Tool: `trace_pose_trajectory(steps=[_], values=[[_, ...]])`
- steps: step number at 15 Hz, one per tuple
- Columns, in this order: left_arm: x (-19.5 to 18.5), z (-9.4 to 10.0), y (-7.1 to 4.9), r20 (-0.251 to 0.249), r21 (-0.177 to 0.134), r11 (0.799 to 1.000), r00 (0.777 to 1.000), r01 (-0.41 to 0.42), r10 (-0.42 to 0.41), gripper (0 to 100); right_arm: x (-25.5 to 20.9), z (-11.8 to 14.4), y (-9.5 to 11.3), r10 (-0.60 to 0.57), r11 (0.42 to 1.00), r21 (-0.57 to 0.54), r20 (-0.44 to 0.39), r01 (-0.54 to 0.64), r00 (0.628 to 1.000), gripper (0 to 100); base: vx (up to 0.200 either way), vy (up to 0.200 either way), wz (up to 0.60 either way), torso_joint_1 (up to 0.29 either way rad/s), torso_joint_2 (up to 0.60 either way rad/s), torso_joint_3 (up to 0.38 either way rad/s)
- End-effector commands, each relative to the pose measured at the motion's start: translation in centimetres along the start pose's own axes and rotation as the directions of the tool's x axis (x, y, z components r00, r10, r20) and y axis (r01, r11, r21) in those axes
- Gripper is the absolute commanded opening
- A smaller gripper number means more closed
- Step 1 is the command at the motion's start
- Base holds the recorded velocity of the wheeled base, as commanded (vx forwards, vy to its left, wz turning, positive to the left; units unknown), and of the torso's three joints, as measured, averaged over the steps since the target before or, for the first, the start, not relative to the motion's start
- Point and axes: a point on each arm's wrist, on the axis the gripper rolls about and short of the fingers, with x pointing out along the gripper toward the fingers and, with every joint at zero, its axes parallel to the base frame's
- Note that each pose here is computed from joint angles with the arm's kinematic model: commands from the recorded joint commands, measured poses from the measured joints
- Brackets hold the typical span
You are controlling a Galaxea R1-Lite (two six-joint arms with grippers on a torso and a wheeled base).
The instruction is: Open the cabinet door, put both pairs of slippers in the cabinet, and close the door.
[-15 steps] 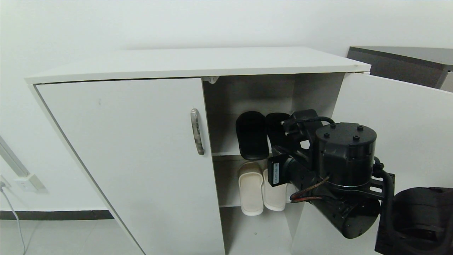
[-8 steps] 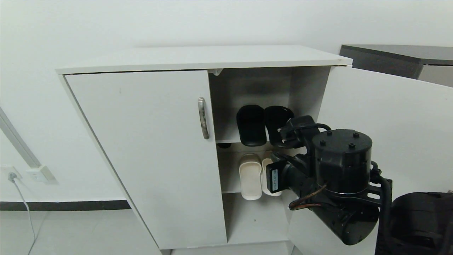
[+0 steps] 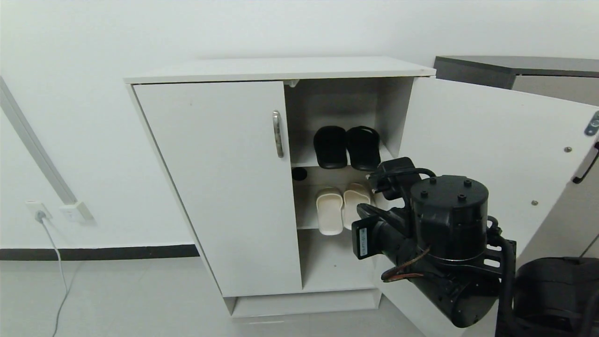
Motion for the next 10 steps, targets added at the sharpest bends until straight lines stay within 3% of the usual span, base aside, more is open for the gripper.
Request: trace_pose_trajectory(steps=[1,5,10], values=[[0.0,0.0,0.0,-0.001,0.0,1.0,1.0,0.0,0.0,0,0.2,-0.4,0.1,-0.001,1.0,-0.008,-0.012,0.001,1.0,0,-0.2,0.0,0.0,0.002,0.0,0.007],[0.0,0.0,0.0,0.001,0.0,1.0,1.0,0.0,0.0,0,0.9,-1.3,0.2,-0.008,1.0,-0.01,-0.013,0.007,1.0,0,-0.2,0.0,0.0,0.001,0.0,0.001],[0.0,0.0,0.0,-0.001,0.0,1.0,1.0,0.0,0.0,0,1.4,-2.1,-0.9,0.038,0.999,-0.025,-0.014,-0.038,0.999,0,0.0,0.0,0.0,0.0,0.0,0.0]])
